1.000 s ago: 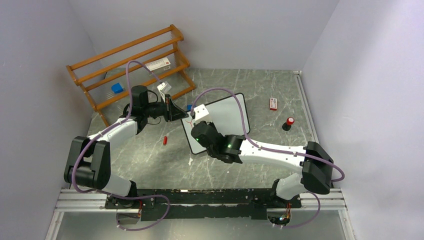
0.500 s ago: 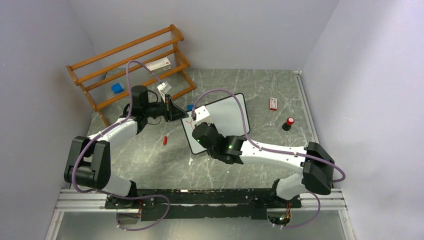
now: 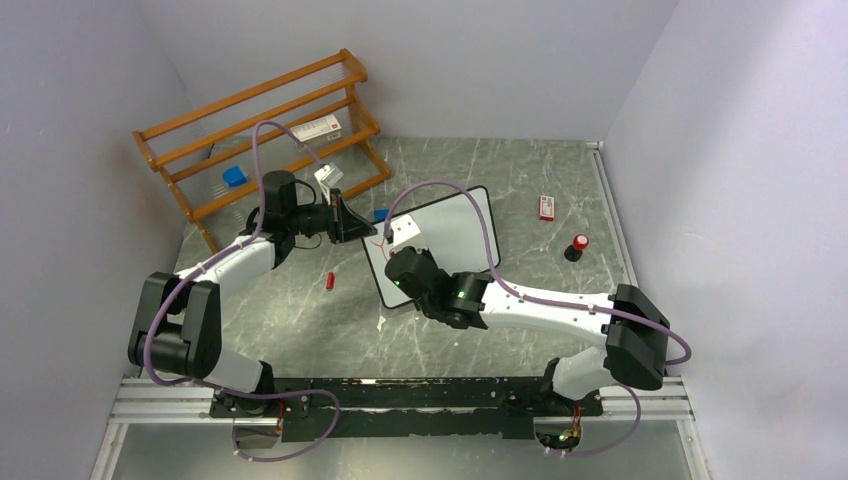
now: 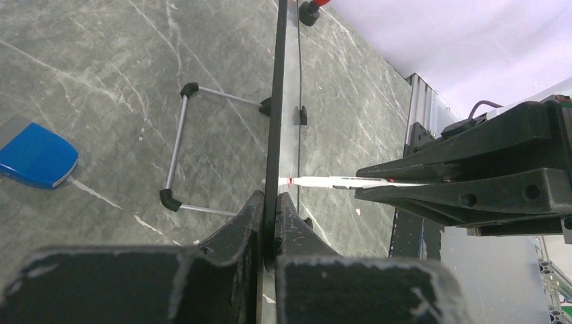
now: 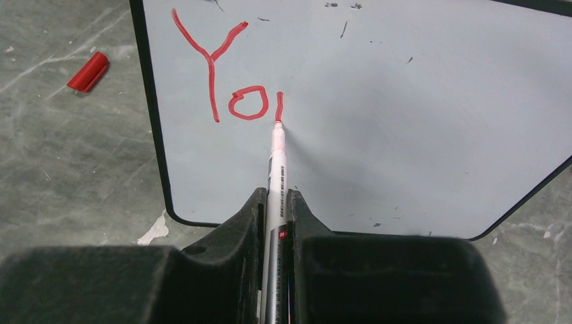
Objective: Write a sentence on the whiteboard
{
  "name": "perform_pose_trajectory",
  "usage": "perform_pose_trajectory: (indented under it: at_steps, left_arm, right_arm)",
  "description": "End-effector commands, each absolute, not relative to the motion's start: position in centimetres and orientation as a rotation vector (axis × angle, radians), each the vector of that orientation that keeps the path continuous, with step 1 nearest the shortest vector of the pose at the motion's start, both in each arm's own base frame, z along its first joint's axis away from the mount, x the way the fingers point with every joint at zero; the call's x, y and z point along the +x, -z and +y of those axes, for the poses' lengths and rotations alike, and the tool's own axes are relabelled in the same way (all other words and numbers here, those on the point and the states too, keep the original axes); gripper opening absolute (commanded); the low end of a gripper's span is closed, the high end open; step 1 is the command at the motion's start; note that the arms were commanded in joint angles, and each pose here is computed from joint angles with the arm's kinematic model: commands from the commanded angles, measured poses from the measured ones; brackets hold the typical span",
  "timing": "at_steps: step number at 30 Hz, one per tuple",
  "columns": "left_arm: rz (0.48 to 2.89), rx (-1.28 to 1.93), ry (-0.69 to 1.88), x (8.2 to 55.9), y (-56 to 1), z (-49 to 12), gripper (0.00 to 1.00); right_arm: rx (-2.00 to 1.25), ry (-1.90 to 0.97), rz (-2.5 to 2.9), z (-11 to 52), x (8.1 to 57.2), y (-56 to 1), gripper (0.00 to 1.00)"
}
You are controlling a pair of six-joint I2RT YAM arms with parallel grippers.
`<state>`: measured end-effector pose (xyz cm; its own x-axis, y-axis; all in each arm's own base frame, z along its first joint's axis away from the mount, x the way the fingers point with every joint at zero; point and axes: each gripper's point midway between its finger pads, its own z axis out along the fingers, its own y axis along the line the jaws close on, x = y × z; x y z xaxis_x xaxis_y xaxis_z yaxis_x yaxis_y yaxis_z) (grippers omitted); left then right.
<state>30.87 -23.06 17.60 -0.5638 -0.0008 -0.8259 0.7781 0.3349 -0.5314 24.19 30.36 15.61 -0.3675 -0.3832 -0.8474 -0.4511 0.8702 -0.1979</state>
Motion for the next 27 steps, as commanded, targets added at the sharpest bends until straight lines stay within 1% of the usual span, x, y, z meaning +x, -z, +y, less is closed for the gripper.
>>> perform_pose_trajectory:
  at_steps: [1,27]
  left_arm:
    - [1.919,0.699,1.279,30.6,-15.0,-23.2,0.05]
    - [1.922,0.702,1.286,30.5,-14.9,-23.3,0.05]
  right_arm:
    - [-0.582,-0.022,2.009,28.9,24.6,-15.1,0.0]
    - [-0.491,-0.05,1.911,29.7,26.4,-18.1,0.0]
